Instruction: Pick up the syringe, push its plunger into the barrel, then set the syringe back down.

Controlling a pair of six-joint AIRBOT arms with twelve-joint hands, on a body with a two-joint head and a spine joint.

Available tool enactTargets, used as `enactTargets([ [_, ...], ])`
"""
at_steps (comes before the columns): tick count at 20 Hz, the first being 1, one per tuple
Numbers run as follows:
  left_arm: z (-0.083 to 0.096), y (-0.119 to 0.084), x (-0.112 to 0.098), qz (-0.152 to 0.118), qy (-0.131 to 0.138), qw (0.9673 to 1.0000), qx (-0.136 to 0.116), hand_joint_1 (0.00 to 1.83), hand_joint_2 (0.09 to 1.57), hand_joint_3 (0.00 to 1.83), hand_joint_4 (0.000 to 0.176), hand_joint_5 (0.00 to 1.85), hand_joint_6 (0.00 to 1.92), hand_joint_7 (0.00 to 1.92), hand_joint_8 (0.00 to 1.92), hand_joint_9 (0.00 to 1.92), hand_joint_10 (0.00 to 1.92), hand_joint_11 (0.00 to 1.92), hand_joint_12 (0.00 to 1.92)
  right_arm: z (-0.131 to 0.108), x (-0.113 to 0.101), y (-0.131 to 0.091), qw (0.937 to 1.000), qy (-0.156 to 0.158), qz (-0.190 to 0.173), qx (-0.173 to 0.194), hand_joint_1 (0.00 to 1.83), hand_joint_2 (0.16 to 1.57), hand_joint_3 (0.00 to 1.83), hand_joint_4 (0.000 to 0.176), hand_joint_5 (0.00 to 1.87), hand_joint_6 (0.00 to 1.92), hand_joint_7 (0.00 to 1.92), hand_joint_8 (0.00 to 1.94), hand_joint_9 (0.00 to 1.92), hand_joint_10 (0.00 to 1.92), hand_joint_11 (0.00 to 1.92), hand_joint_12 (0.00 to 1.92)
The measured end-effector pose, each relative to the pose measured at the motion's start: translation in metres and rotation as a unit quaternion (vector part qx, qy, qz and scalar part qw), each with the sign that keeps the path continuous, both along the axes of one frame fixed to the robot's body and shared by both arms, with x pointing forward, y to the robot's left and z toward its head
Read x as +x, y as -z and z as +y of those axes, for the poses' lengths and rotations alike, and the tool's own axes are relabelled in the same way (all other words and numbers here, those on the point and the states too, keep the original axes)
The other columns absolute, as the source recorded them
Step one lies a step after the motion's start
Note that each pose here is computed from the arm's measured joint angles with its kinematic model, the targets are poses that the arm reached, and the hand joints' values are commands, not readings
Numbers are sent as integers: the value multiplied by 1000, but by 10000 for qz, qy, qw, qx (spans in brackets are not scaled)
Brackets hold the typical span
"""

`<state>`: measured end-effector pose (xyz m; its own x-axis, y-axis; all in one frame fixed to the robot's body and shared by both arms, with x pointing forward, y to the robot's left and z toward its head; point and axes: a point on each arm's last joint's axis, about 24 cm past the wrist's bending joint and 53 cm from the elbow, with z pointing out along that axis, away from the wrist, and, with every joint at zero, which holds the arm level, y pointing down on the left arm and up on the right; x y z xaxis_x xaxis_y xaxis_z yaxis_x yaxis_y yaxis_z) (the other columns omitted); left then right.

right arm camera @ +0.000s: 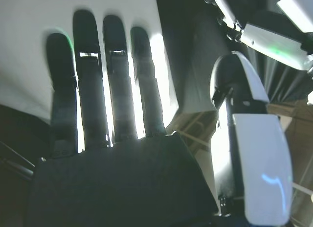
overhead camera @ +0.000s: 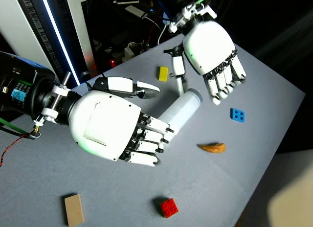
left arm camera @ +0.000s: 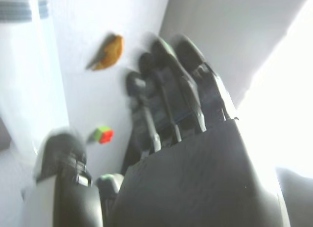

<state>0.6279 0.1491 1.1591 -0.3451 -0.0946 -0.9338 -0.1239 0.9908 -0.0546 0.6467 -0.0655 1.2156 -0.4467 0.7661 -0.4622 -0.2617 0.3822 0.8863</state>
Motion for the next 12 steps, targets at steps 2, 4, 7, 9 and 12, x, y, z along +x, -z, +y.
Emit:
enactTargets([
  [2, 0, -6, 1, -58, -24, 10000, -28, 513, 1356, 4, 0, 983, 1915, 1022, 1919, 1052, 1921, 1080, 1921, 0, 0, -1, 10000, 0, -40, -8, 396, 1268, 7, 0, 1018, 1921, 1190, 1941, 1420, 1921, 1686, 1921],
  [4, -1, -5, -1, -27, -14, 10000, -33, 367, 1399, 9, 0, 1246, 1921, 1302, 1921, 1341, 1921, 1416, 1921, 1, -1, -1, 9999, -25, -98, -56, 329, 1384, 1, 0, 1259, 1921, 1384, 1941, 1543, 1921, 1772, 1921],
  [7, -2, -9, 0, -55, 1, 10000, -30, 343, 1438, 7, 0, 1365, 1921, 1427, 1921, 1446, 1921, 1514, 1921, 0, -1, -4, 9999, -4, -155, -56, 286, 1471, 6, 0, 1287, 1921, 1421, 1941, 1560, 1921, 1776, 1921],
  [9, -2, -10, 1, -62, 2, 10000, -23, 360, 1436, 2, 0, 1351, 1921, 1432, 1921, 1454, 1921, 1529, 1921, 0, -1, -4, 9998, -8, -171, -62, 293, 1482, 5, 0, 1262, 1921, 1411, 1941, 1542, 1921, 1758, 1921],
  [12, -3, -9, 0, -45, 9, 10000, -16, 435, 1426, 0, 0, 1236, 1921, 1380, 1921, 1415, 1921, 1495, 1921, 0, -1, -4, 9998, -8, -174, -62, 284, 1490, 4, 0, 1226, 1921, 1375, 1941, 1517, 1921, 1734, 1921],
])
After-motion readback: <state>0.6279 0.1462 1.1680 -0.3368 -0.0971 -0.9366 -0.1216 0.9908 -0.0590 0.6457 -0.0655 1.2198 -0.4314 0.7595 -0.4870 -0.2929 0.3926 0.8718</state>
